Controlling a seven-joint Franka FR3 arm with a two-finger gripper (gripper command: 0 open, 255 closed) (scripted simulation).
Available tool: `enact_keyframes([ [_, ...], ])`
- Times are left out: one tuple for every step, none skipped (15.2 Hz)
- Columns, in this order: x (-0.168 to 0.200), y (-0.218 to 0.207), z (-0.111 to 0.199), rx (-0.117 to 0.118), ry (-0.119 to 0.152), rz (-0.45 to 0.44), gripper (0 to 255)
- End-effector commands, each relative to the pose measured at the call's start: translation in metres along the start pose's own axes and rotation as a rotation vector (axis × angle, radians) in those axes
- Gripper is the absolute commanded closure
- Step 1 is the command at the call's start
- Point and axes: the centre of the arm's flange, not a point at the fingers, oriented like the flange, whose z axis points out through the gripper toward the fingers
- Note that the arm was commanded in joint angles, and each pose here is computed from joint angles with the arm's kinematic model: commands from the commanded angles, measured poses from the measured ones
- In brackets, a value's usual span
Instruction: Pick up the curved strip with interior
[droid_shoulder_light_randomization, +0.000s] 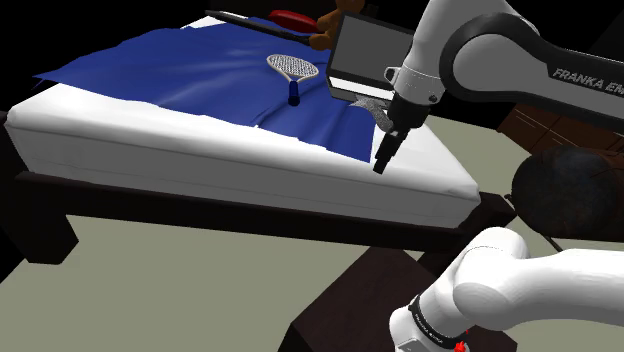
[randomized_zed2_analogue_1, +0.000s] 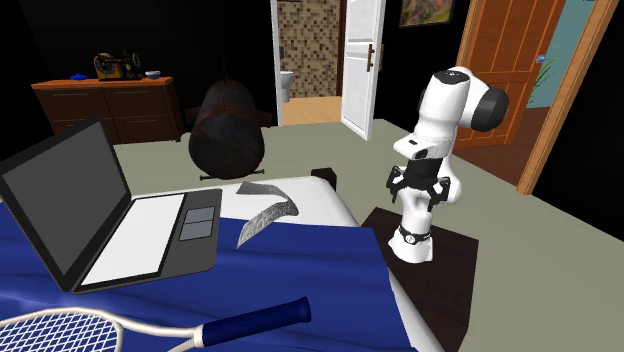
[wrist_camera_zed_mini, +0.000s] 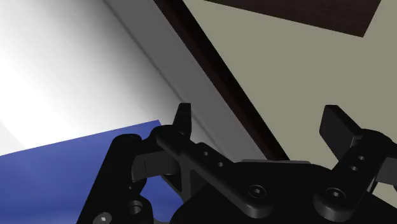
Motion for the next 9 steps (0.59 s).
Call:
enact_keyframes([
  [0.0,0.0,0.0,0.0,0.0,0.0,0],
  [0.005,0.011,0.002,-0.003,0.014,0.014,0],
  [0.009,0.021,0.003,-0.005,0.028,0.027,0],
  [0.014,0.032,0.005,-0.008,0.042,0.041,0],
  [0.018,0.043,0.006,-0.011,0.056,0.054,0],
  [0.023,0.054,0.008,-0.013,0.07,0.068,0],
  [0.027,0.065,0.009,-0.016,0.084,0.081,0],
  [0.031,0.076,0.01,-0.019,0.098,0.095,0],
  [0.035,0.087,0.011,-0.021,0.112,0.108,0],
])
